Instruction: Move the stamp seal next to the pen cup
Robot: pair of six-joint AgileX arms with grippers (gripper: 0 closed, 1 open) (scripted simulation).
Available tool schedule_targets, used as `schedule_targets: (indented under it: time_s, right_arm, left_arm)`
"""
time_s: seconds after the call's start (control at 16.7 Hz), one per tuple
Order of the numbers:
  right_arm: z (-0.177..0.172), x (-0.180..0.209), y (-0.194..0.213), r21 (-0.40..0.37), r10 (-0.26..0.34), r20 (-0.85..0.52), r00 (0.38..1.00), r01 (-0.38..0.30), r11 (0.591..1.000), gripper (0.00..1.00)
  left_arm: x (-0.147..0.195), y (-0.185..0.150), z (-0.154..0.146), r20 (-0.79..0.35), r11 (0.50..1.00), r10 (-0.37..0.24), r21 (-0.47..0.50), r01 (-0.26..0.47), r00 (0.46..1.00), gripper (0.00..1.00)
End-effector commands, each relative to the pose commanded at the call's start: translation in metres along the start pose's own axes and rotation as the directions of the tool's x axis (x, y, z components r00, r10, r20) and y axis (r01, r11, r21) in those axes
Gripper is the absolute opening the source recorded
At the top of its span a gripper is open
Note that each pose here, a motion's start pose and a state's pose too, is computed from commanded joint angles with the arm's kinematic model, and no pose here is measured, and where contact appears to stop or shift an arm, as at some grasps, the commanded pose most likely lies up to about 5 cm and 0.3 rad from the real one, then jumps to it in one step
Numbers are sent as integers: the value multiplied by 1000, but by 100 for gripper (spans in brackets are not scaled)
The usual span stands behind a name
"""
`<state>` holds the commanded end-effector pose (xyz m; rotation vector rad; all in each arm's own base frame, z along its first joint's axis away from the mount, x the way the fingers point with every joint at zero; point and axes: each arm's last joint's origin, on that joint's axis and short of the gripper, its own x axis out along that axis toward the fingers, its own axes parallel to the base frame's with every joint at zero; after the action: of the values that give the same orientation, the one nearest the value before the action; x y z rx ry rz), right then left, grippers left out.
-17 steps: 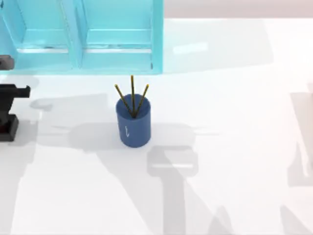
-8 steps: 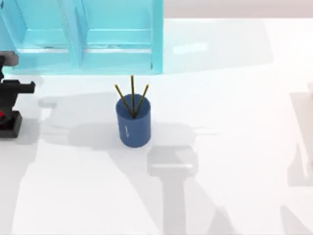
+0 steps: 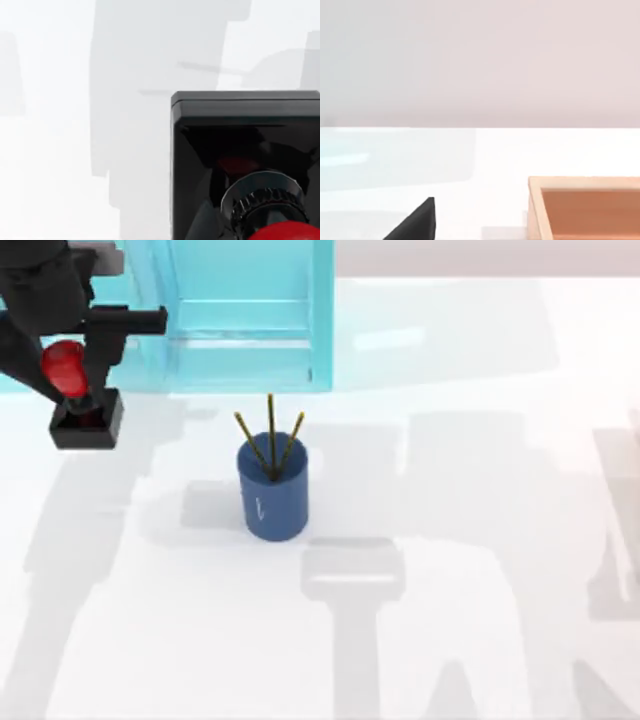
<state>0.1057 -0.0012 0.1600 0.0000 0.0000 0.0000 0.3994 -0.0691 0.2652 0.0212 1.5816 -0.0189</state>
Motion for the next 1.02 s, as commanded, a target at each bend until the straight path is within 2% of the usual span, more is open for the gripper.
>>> schedule_targets:
  time_s: [0.18,0.54,1.02]
  right_arm:
    - [0,0,0,0,0,0,1000,0,1000,100]
    - [0,0,0,0,0,0,1000,0,1000,100]
    - [0,0,0,0,0,0,1000,0,1000,100]
  left_arm:
    - [-23,-23,-10,10,1000,-1,-2,1,1000,0]
    - [-24,-27,-11,11,1000,-2,-6,2,1000,0]
    - [-28,-76,-28,10,1000,-6,-5,6,1000,0]
